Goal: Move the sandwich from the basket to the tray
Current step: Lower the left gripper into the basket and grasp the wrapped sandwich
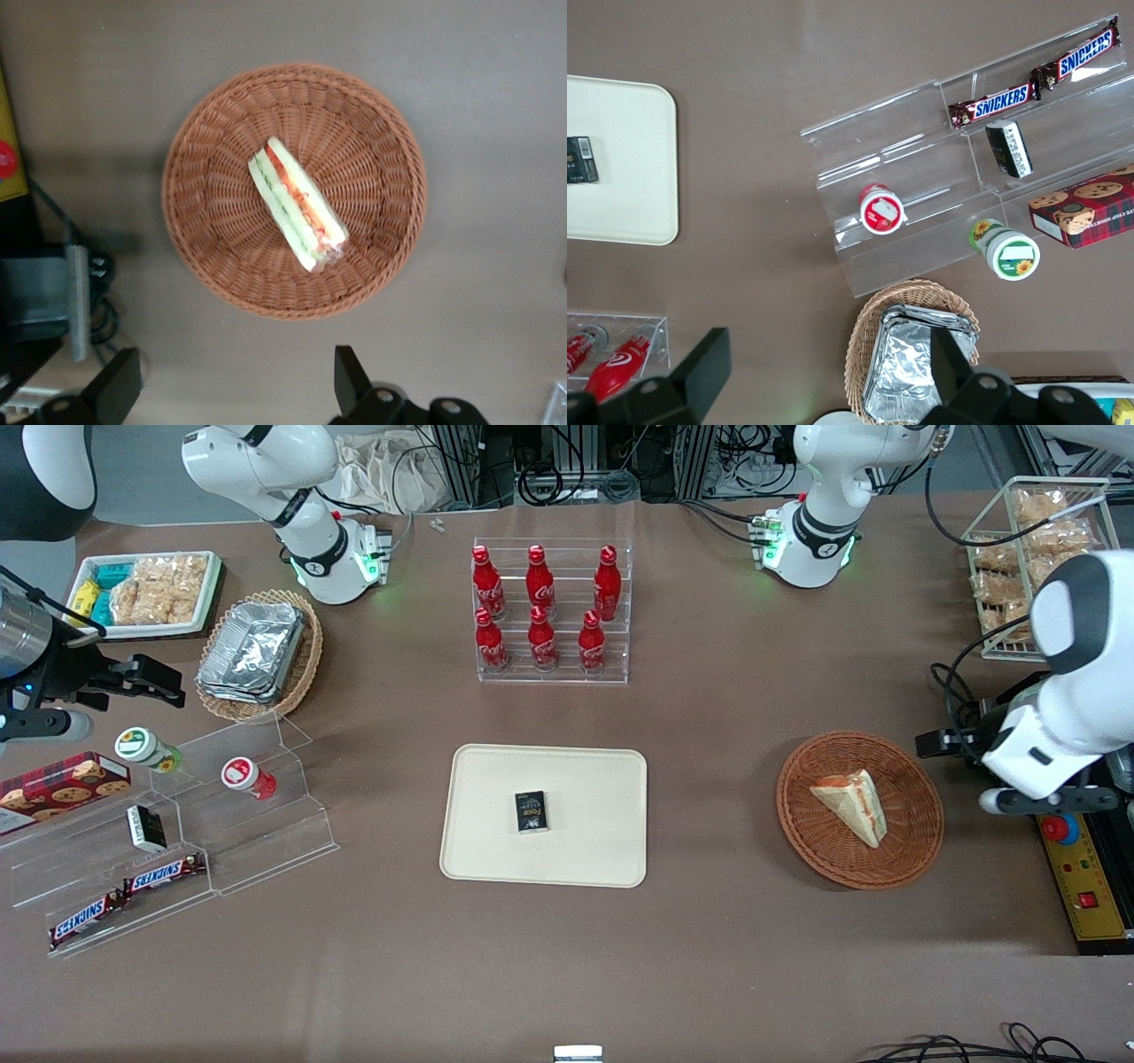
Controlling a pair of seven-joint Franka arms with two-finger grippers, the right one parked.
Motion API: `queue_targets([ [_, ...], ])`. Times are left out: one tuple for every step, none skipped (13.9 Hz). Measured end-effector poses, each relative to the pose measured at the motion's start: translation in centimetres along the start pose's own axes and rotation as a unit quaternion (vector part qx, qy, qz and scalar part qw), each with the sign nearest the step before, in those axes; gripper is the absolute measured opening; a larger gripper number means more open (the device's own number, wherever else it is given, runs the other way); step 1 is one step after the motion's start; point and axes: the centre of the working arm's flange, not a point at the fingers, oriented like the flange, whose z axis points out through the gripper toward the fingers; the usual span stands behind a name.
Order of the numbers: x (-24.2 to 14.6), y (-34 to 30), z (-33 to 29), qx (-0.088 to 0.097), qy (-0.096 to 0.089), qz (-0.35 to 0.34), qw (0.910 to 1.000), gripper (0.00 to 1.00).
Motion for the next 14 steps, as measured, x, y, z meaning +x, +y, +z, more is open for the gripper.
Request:
queue_targets([
  [-0.1,0.3,1.9,0.000,0.001,-0.008,1.0000,1.00],
  [-0.1,0.7,3.6,-0.001,0.005,-0.015,0.9999,1.00],
  [-0.2,1.0,5.3,-0.002,0.010,-0.023,0.9997,1.00],
  [-0.2,1.4,7.0,-0.003,0.014,-0.037,0.9992,1.00],
  [-0.3,1.8,8.6,-0.004,0.016,-0.053,0.9985,1.00],
  [-0.1,2.1,9.9,-0.006,0.016,-0.071,0.9973,1.00],
  [0.2,2.2,11.0,-0.010,0.018,-0.096,0.9952,1.00],
  [0.6,2.4,11.8,-0.017,0.022,-0.123,0.9921,1.00],
  [0.9,2.4,12.5,-0.021,0.026,-0.145,0.9889,1.00],
  [1.1,2.5,13.1,-0.023,0.026,-0.162,0.9862,1.00],
  [1.2,2.5,13.7,-0.024,0.024,-0.175,0.9840,1.00],
  [1.3,2.5,14.3,-0.024,0.022,-0.185,0.9821,1.00],
  [1.4,2.5,15.0,-0.026,0.023,-0.194,0.9803,1.00],
  [1.5,2.6,15.6,-0.028,0.028,-0.204,0.9782,1.00],
])
